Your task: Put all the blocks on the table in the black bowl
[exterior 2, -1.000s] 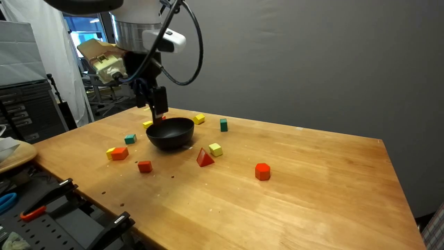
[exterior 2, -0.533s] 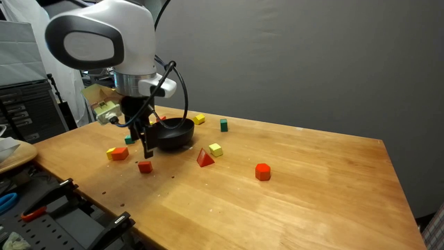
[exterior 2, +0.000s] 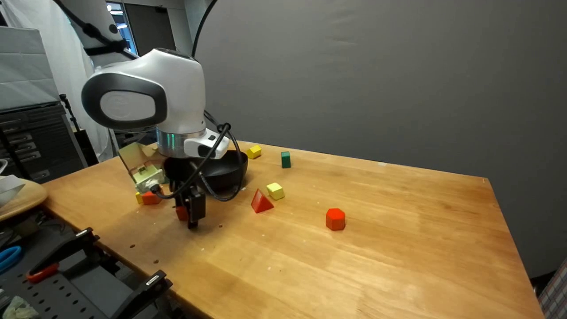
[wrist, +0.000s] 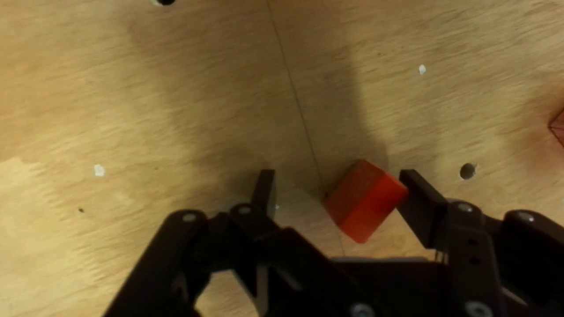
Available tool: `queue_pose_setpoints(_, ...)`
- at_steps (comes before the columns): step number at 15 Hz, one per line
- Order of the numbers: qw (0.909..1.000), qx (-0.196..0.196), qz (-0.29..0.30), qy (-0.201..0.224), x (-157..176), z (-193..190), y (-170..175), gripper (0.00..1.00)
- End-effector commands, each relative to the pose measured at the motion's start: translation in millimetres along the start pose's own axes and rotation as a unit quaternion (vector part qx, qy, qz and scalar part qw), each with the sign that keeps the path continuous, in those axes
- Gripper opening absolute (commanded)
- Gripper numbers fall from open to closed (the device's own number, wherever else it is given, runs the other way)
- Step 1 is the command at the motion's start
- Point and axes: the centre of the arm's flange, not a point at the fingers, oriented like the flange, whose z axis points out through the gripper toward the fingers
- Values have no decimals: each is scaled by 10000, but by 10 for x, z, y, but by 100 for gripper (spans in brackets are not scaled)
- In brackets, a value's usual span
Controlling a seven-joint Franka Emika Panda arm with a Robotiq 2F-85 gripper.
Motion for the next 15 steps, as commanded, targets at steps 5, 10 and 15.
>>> queue_pose_setpoints(5, 9996, 250, -82, 91, 10, -73, -54, 12)
queue_pose_setpoints(10, 9951, -236, -701, 649, -199, -742, -256, 6)
queue_pose_setpoints(15, 9706, -520, -1668, 1656, 118, -1428, -742, 6)
